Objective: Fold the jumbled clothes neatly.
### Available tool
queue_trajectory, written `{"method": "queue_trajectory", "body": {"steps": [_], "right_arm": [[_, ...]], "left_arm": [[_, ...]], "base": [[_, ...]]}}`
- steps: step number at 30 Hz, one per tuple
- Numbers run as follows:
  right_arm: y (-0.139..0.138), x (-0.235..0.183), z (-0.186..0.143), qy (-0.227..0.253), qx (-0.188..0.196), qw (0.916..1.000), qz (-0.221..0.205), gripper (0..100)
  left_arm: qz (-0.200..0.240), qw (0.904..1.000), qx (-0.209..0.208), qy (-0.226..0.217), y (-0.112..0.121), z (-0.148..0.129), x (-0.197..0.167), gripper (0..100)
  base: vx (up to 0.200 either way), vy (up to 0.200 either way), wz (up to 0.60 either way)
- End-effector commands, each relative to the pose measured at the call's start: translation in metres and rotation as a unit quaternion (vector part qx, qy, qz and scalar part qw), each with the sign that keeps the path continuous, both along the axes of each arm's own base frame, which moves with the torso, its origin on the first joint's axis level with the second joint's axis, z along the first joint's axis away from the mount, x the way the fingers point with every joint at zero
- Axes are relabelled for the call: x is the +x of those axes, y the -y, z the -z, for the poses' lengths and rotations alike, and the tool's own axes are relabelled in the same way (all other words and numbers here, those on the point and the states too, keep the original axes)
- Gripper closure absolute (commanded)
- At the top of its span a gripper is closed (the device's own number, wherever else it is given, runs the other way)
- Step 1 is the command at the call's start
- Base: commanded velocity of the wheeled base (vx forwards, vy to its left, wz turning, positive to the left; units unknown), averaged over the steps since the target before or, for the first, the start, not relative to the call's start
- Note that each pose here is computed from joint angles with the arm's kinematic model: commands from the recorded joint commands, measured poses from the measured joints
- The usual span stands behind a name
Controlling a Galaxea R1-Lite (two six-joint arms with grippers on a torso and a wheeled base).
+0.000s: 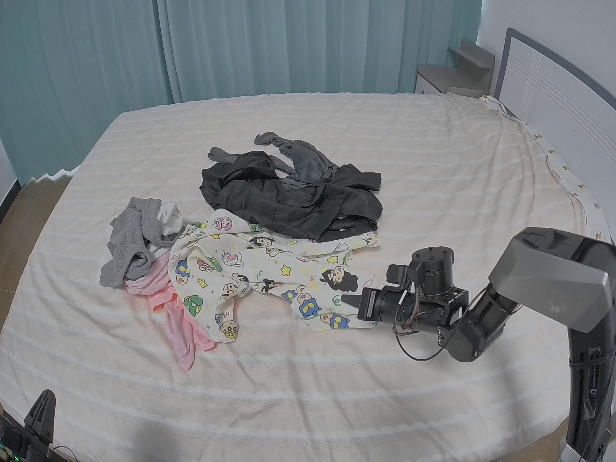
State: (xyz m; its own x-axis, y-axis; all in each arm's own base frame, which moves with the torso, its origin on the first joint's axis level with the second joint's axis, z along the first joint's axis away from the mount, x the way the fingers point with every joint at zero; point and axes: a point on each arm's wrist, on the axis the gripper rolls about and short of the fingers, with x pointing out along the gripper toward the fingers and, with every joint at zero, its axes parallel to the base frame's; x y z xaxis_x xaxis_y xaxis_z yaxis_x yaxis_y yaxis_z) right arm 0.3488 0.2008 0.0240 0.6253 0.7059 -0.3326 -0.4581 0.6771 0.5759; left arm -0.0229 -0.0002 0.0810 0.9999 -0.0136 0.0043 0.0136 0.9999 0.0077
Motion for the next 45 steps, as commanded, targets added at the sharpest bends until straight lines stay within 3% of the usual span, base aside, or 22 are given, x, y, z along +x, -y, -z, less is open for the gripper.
{"method": "queue_trajectory", "body": {"steps": [1,8,18,19,20,21,22,23,26,28,31,33,34,35,38,39,41,45], "right_arm": [[0.011,-0.026,-0.049,0.032,0.041,0.9982,-0.030,100],[0.015,-0.046,-0.086,0.052,0.079,0.9931,-0.070,100],[0.007,-0.072,-0.125,0.095,0.105,0.9848,-0.102,100],[0.007,-0.075,-0.135,0.107,0.113,0.9819,-0.107,100],[0.007,-0.075,-0.136,0.108,0.114,0.9817,-0.108,100],[0.008,-0.076,-0.139,0.112,0.116,0.9805,-0.111,100],[0.008,-0.076,-0.145,0.121,0.121,0.9785,-0.115,100],[0.008,-0.076,-0.147,0.122,0.123,0.9781,-0.115,100],[0.007,-0.081,-0.163,0.139,0.139,0.9731,-0.121,100],[0.008,-0.084,-0.178,0.151,0.149,0.9694,-0.123,100],[0.007,-0.090,-0.192,0.159,0.155,0.9663,-0.130,100],[0.008,-0.096,-0.209,0.168,0.160,0.9634,-0.134,100],[0.008,-0.096,-0.209,0.168,0.160,0.9634,-0.134,100],[0.008,-0.100,-0.224,0.177,0.166,0.9602,-0.139,100],[0.008,-0.103,-0.238,0.180,0.168,0.9588,-0.141,100],[0.007,-0.104,-0.239,0.181,0.169,0.9584,-0.143,100],[0.003,-0.107,-0.249,0.187,0.174,0.9551,-0.150,100],[0.001,-0.112,-0.264,0.196,0.182,0.9505,-0.158,100]], "left_arm": [[0.002,1.0000,0.000,0.002,0.000,0.004,0.000,100],[0.009,0.9995,0.029,0.002,0.000,0.004,0.000,100],[0.006,0.9996,0.028,0.002,0.000,0.004,0.000,100],[0.007,0.9931,-0.028,0.114,0.000,-0.048,-0.014,100],[0.009,0.9906,-0.043,0.129,0.000,-0.060,-0.016,100],[0.016,0.9835,-0.092,0.155,0.000,-0.102,-0.018,100],[0.017,0.9855,-0.114,0.124,0.001,-0.123,-0.003,100],[0.018,0.9870,-0.110,0.116,0.001,-0.125,0.001,100],[0.056,0.9946,-0.052,0.072,0.002,-0.131,0.020,100],[0.142,0.9898,-0.007,0.007,0.006,-0.128,0.044,100],[0.187,0.9812,0.014,-0.046,0.010,-0.123,0.066,100],[0.225,0.9669,0.048,-0.110,0.017,-0.114,0.093,100],[0.225,0.9669,0.048,-0.110,0.017,-0.114,0.093,100],[0.253,0.9534,0.065,-0.150,0.025,-0.106,0.110,100],[0.295,0.9315,0.074,-0.199,0.039,-0.096,0.129,100],[0.299,0.9281,0.076,-0.208,0.042,-0.094,0.132,100],[0.317,0.9088,0.092,-0.255,0.053,-0.080,0.147,100],[0.339,0.8838,0.139,-0.291,0.063,-0.061,0.169,100]], "base": [[0.000,0.000,0.00],[0.000,0.000,0.00],[0.000,0.000,0.00],[0.000,0.000,0.00],[0.000,0.000,0.00],[0.000,0.000,0.00],[0.000,0.000,0.00],[0.000,0.000,0.00],[0.000,0.000,0.00],[0.000,0.000,0.00],[0.000,0.000,0.00],[0.000,0.000,0.00],[0.000,0.000,0.00],[0.000,0.000,0.00],[0.000,0.000,0.00],[0.000,0.000,0.00],[0.000,0.000,0.00],[0.000,0.000,0.00]]}}
